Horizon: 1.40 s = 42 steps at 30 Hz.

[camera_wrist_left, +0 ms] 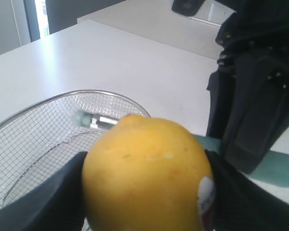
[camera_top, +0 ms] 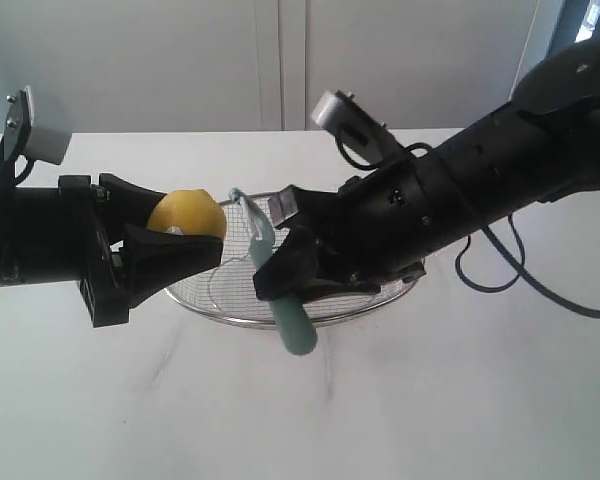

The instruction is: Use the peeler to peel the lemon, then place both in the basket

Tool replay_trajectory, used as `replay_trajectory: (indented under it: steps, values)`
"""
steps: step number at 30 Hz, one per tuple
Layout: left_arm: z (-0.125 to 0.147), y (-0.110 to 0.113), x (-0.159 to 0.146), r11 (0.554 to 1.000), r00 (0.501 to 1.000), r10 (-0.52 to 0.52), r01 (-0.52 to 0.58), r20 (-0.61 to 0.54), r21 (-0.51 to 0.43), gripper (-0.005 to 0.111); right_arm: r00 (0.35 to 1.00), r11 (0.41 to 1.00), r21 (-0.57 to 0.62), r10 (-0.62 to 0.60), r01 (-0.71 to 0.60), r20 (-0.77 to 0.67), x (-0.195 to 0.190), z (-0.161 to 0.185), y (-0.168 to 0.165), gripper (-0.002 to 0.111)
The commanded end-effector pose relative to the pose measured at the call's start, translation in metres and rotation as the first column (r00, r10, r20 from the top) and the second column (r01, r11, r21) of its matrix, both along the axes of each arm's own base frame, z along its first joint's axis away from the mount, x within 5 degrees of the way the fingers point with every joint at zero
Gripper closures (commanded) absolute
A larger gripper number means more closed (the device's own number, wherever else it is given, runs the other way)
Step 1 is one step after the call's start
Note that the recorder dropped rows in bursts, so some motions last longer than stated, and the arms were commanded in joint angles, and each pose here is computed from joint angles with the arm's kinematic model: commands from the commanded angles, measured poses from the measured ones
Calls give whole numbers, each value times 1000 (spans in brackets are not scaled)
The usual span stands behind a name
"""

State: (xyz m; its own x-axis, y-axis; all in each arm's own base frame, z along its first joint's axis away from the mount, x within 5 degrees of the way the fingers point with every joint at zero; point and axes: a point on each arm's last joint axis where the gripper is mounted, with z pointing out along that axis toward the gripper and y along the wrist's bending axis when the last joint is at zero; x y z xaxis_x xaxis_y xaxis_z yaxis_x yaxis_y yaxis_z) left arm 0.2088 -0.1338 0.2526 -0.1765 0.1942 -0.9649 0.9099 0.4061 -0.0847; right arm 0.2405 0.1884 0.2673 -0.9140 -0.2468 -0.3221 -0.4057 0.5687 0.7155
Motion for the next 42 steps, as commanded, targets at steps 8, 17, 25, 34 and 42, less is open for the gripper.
replay_trajectory:
  steps: [8,17,25,34,42]
  values:
    - [5,-2,-1,999,988,-47,43,146,25,106,978,996,83,-58,42,203,-22,59,-29,108]
    - [5,-2,-1,999,988,-47,43,146,25,106,932,975,-50,-192,217,306,-12,59,-57,108]
    - [5,-2,-1,999,988,-47,43,146,25,106,983,979,-102,-168,174,67,9,0,-41,108]
    - [5,-2,-1,999,988,-47,43,146,25,106,994,1000,6,14,-14,-112,4,-35,2,108]
    - [5,-2,-1,999,988,-47,43,146,25,106,989,997,39,77,-72,-123,0,-29,15,108]
